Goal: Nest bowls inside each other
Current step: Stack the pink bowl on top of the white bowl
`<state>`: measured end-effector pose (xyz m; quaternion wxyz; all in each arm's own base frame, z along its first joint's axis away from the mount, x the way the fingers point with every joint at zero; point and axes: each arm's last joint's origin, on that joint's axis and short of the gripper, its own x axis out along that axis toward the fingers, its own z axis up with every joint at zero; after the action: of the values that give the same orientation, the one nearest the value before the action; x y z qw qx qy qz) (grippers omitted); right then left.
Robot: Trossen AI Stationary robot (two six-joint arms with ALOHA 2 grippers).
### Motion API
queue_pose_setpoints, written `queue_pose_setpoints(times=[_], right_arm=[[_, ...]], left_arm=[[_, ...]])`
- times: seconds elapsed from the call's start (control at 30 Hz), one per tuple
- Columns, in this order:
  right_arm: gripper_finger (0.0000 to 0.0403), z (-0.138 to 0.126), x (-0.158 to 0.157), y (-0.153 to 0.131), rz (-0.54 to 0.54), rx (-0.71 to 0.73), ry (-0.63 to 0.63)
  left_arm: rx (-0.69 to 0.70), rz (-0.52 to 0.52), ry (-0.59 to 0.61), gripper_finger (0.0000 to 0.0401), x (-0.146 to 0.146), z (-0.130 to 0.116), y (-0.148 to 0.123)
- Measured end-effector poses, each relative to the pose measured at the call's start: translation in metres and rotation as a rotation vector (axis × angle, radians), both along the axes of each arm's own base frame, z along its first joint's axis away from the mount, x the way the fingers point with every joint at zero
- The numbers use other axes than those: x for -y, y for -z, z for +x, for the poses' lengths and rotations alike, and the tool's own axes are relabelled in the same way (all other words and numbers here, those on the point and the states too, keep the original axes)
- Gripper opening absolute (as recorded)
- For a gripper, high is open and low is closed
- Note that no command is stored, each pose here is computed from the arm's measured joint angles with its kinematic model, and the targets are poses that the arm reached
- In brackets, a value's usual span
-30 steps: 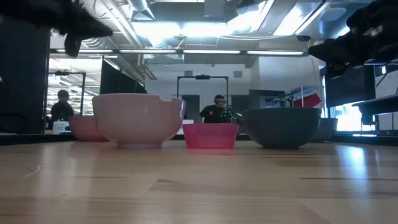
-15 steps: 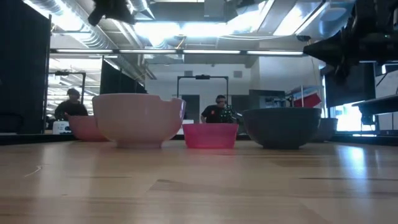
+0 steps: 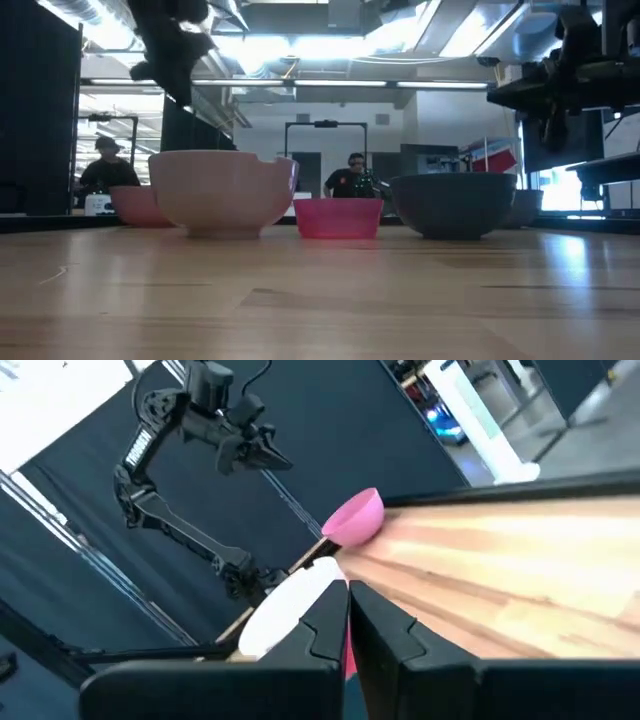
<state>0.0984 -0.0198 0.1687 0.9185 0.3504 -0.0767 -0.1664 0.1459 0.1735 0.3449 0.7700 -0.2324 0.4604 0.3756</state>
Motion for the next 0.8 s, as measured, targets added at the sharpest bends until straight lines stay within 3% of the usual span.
queue_pose_setpoints(times=[0.1,0.47,0.8], right_arm=[[0.0001,0.000,0.000,0.003,0.040,-0.013,0.010],[0.0001,0.000,0.001,0.003,0.136,0.025,0.037],[0.0001,0.000,0.002,0.003,0.196,0.048,0.058]], left_arm=[[-0.018,0.005,0.028,0.0094,-0.013,0.003,0.007],[-0.267,-0.195,0.085,0.0135,-0.047,0.018,0.062],[-0.369,-0.284,0.077,0.0138,-0.051,0.024,0.104]])
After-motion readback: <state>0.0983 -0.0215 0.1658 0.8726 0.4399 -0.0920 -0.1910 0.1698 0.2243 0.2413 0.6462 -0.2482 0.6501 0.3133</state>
